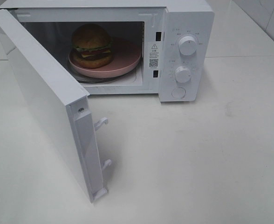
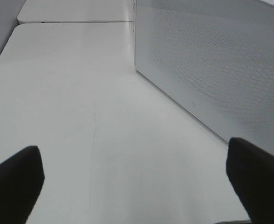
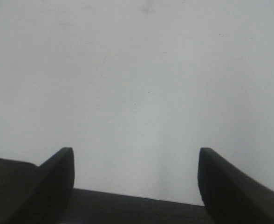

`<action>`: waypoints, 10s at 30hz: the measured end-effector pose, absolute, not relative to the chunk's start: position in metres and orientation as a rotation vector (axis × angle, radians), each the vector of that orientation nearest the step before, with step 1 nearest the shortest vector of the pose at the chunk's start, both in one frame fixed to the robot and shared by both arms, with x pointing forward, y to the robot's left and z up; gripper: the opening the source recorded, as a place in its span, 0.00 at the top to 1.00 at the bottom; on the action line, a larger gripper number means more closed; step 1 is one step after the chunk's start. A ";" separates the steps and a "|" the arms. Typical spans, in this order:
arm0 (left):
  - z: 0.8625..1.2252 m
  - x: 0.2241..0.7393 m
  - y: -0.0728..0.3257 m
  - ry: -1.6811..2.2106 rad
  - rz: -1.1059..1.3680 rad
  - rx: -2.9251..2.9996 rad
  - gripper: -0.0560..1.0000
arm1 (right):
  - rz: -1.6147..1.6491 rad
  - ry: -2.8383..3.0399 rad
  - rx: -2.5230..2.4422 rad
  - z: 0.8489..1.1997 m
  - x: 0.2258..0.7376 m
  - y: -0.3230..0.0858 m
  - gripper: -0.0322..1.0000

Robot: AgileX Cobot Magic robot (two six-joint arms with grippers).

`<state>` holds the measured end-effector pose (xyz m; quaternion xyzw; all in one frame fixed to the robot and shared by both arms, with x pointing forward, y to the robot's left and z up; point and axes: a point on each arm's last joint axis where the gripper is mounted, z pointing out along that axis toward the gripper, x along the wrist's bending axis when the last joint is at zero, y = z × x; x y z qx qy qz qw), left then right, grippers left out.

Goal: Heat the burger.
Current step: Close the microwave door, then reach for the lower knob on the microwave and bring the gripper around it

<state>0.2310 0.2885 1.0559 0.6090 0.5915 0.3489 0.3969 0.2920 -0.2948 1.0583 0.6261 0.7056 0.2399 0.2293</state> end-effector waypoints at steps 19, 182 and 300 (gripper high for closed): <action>1.056 0.231 0.289 1.498 0.884 1.543 0.01 | 0.945 1.522 1.639 1.050 0.231 -0.307 0.27; 0.952 0.475 0.179 1.038 0.656 1.504 0.95 | 0.947 1.528 1.636 1.050 0.231 -0.306 0.27; 1.057 0.458 0.236 1.693 0.221 2.316 0.02 | 0.950 1.529 1.637 1.050 0.231 -0.305 0.27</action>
